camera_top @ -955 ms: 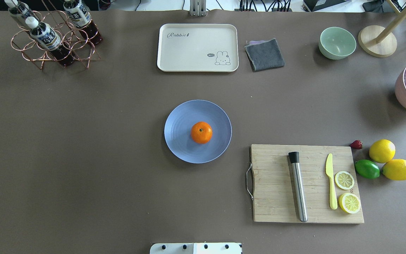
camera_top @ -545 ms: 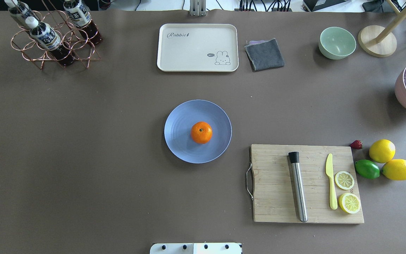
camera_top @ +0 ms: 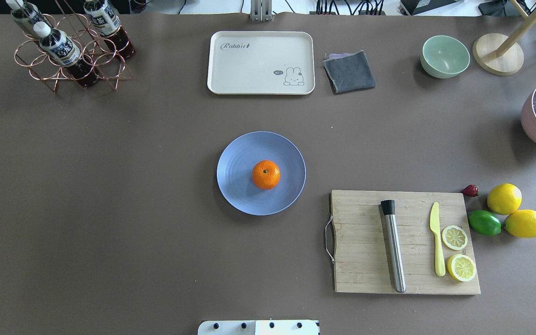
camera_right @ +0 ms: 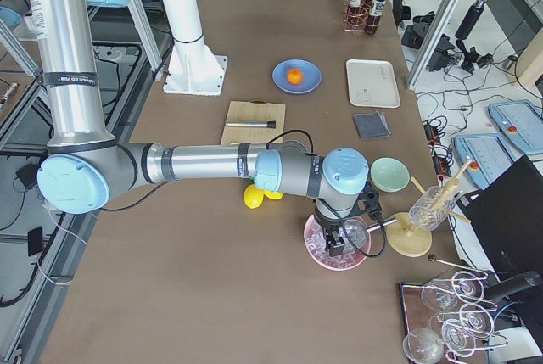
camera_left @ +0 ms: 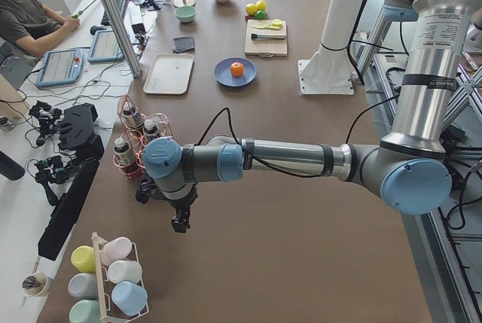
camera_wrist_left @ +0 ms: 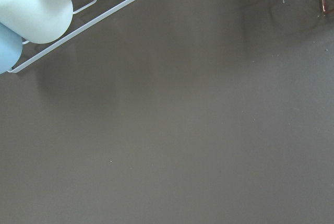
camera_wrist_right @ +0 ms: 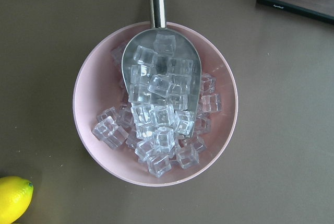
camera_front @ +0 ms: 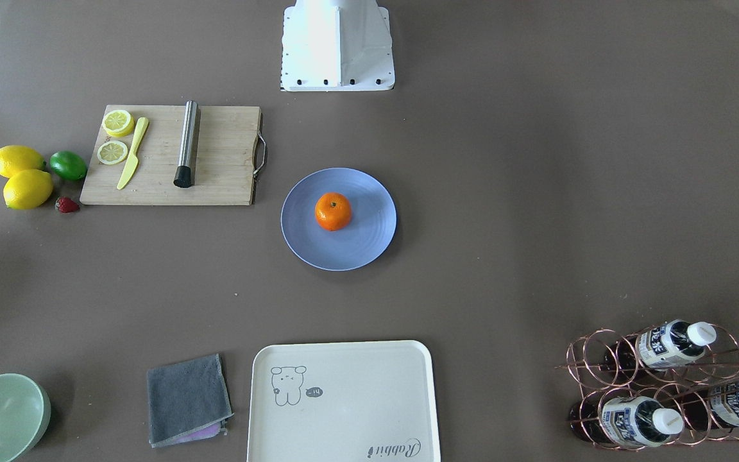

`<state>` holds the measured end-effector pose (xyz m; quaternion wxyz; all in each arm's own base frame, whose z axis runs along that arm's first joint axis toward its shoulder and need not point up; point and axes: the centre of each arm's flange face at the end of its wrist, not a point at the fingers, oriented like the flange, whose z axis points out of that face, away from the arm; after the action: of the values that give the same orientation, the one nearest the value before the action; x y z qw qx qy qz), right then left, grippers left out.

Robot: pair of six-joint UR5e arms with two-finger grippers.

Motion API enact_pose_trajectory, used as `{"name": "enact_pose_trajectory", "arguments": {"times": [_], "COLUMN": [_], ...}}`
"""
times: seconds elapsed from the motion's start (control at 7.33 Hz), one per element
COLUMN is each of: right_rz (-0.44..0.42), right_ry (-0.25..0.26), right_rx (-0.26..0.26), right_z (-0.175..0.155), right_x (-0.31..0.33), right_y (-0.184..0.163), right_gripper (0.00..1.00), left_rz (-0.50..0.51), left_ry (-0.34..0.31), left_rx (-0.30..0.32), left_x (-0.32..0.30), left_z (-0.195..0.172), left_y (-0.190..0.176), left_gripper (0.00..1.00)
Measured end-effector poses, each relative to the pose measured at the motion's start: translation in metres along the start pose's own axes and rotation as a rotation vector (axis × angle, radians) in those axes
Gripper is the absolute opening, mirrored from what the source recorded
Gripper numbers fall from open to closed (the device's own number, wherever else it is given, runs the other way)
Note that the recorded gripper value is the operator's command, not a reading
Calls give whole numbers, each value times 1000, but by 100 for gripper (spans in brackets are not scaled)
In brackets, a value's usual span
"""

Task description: Pick orange to plate

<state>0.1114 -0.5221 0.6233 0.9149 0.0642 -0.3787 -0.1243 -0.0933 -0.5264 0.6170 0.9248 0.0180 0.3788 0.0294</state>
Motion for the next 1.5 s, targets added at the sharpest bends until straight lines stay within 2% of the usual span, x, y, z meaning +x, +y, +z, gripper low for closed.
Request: {"name": "enact_pose_trajectory", "arguments": {"times": [0.27, 0.68, 1.5], "right_rz": [3, 12, 13], "right_ry": [-2, -4, 12], "right_rx": [-1, -8, -15], "right_z": [2, 6, 6], "right_x": [0, 2, 4], "right_y": [9, 12, 12], "right_gripper": [100, 100, 100], "left_rz": [-31, -12, 3], "left_ry": [-14, -19, -19], "left_rx": [19, 39, 20], "left_x": [14, 23, 30], "left_z": [-9, -15, -5], "left_y": [11, 17, 11], "left_gripper": [98, 98, 98]}}
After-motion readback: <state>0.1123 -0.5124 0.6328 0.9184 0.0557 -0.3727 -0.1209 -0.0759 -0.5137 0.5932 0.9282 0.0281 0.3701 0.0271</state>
